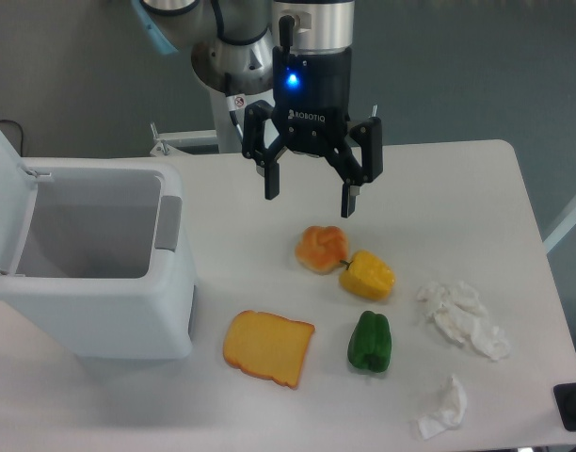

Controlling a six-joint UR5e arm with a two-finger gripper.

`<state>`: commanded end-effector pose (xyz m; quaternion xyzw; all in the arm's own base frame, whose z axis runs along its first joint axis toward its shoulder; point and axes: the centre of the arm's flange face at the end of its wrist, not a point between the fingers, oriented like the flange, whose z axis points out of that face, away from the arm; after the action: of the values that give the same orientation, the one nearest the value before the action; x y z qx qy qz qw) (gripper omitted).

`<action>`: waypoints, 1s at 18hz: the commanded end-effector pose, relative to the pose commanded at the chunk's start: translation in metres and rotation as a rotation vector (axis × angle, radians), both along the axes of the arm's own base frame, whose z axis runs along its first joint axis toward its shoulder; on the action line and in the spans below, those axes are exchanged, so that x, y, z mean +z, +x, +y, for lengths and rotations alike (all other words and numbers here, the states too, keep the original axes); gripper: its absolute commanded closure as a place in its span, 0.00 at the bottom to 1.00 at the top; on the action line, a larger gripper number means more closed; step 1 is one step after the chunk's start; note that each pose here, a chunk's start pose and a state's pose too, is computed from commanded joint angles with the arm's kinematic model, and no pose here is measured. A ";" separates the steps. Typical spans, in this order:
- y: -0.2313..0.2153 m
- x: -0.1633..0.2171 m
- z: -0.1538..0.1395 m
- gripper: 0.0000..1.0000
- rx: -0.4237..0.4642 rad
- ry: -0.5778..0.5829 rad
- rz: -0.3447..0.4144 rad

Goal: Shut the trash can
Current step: 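Move the gripper up and over toward the trash can's raised lid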

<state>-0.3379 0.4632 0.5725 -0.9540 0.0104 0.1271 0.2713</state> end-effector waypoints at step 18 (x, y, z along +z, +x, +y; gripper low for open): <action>0.057 0.066 0.011 0.00 0.133 0.201 -0.142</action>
<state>-0.2809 0.4747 0.6387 -0.9272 -0.0849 0.0776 0.3565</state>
